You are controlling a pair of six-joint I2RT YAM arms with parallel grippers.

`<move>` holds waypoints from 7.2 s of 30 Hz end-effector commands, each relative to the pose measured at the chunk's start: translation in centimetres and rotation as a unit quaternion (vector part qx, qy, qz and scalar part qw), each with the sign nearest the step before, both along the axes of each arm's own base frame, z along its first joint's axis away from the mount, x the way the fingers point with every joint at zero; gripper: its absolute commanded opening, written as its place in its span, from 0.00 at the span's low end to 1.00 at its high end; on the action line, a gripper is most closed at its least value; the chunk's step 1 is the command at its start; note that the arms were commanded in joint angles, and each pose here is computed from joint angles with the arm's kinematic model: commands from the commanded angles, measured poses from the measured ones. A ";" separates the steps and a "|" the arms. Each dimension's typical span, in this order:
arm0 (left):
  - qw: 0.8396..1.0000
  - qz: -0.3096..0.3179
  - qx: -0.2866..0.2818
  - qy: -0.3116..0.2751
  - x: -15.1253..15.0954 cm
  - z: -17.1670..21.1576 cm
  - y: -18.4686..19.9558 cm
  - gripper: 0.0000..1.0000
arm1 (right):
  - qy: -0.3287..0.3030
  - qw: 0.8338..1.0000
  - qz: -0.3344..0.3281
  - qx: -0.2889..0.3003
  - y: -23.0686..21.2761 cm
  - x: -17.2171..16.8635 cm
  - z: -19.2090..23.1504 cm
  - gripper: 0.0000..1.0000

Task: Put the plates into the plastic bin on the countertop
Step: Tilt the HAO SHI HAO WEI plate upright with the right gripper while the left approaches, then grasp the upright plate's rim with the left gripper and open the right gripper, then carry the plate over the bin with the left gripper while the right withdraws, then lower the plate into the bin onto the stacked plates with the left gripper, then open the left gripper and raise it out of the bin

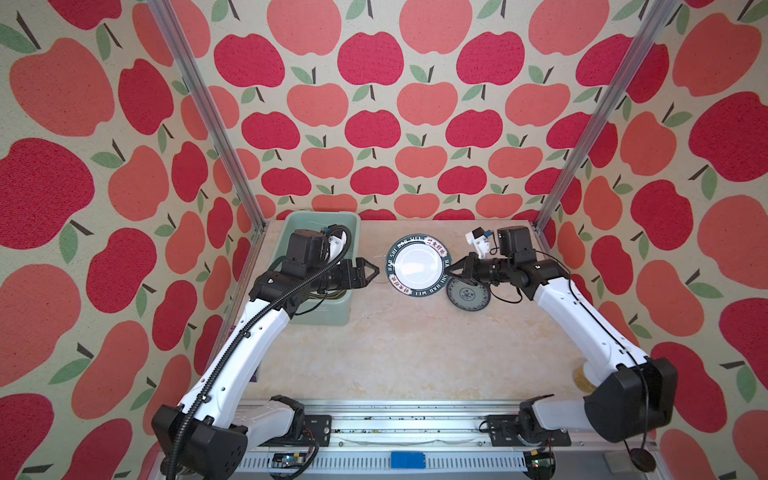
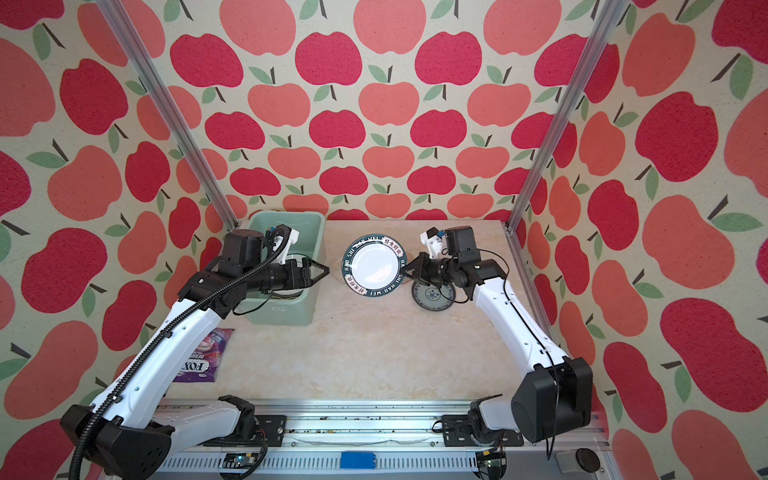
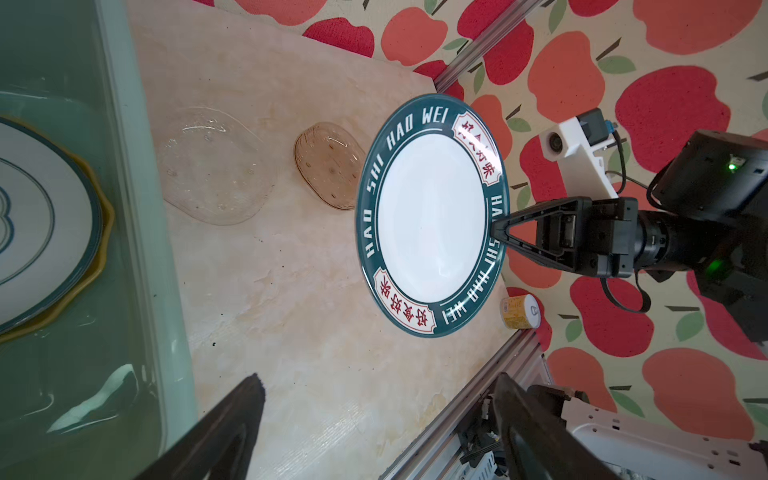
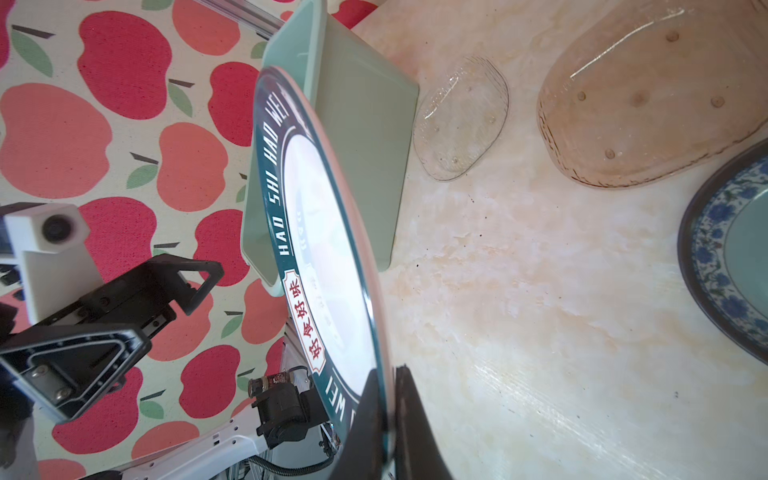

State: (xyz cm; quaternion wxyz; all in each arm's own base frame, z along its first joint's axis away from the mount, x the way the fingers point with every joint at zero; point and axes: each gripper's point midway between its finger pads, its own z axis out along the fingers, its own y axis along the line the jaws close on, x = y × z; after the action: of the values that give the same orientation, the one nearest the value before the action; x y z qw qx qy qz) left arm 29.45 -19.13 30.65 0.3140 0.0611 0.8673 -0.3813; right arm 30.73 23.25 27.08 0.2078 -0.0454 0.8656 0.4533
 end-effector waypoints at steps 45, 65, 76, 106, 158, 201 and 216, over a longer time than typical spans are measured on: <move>0.993 0.017 -0.117 0.006 3.9 2.0 -1.7 0.00 | -0.025 0.997 0.045 0.060 5.6 -2.2 7.2 0.17; 0.906 0.403 -0.121 -0.033 8.8 0.9 17.2 0.00 | -0.003 0.996 0.001 0.090 3.4 2.4 8.2 0.57; 0.891 0.453 0.002 -0.022 10.2 -3.9 21.0 0.00 | 0.022 0.996 0.020 0.080 4.0 3.8 6.7 0.57; 0.809 0.579 0.075 0.061 8.8 -12.7 20.4 0.00 | 0.043 0.996 0.028 0.079 4.6 4.6 5.7 0.55; 0.665 0.706 -0.080 0.230 9.5 -21.2 17.5 0.01 | 0.044 0.994 0.025 0.093 3.2 4.3 4.8 0.55; 0.661 0.705 -0.091 0.239 10.4 -24.3 16.5 0.55 | 0.042 0.995 0.017 0.085 2.4 3.7 5.0 0.55; 0.713 0.667 -0.048 0.211 9.8 -19.0 17.4 0.86 | 0.031 0.997 0.010 0.076 1.9 3.3 6.0 0.55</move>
State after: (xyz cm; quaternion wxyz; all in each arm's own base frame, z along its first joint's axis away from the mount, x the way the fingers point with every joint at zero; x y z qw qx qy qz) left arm 39.97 -2.23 9.06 0.2891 -0.6531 0.6883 -0.1267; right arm 34.77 25.84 31.79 0.1638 -0.0154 0.8342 0.5264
